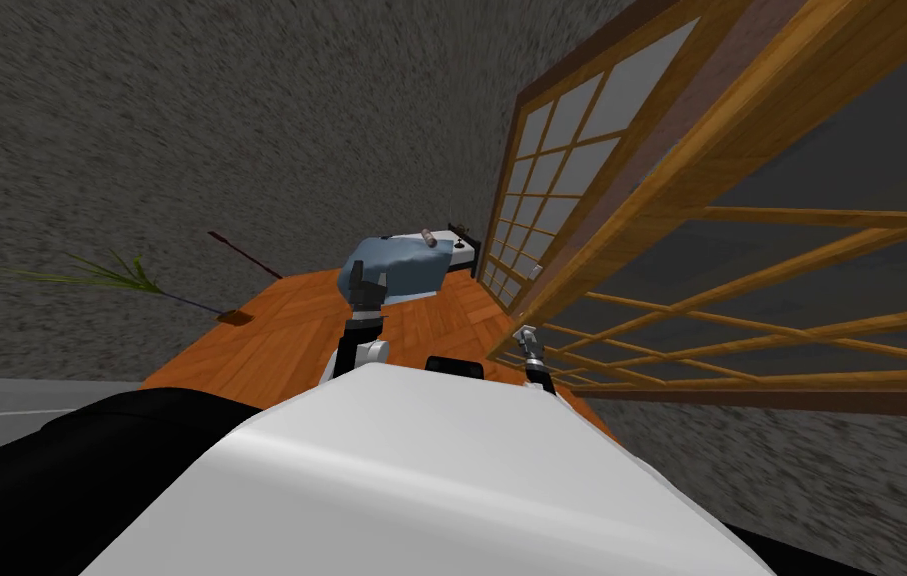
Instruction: Pull the door open
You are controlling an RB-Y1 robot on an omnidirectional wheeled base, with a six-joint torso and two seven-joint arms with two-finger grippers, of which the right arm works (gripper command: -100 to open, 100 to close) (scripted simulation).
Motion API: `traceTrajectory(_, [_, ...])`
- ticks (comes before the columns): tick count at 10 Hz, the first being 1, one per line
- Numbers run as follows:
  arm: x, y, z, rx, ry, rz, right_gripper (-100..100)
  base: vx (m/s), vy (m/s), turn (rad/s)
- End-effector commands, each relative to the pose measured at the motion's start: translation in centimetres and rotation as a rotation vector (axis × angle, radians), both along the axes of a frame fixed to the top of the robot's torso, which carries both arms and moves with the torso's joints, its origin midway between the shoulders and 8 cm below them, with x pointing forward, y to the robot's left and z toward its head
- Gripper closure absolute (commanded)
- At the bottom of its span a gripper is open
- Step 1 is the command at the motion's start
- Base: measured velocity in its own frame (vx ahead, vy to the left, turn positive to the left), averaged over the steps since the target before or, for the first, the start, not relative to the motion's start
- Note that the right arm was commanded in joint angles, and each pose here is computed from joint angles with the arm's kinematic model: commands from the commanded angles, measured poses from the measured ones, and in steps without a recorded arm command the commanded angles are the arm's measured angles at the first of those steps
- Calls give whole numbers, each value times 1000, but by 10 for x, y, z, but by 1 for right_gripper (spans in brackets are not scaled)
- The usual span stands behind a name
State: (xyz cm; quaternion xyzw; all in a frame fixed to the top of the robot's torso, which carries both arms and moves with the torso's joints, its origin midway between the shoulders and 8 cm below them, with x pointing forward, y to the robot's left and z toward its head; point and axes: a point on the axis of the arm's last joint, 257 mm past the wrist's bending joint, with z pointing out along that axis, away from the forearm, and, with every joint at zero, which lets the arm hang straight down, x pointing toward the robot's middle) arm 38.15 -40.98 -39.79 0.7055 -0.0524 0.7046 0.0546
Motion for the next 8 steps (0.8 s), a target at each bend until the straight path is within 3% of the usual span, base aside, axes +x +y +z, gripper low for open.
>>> traceTrajectory(1, [0, 0, 0, 0, 0, 0, 100, -92, -10, 16])
traceTrajectory(8, [-27, 10, 0, 1, -2, 100, 100, -177, -34, 91])
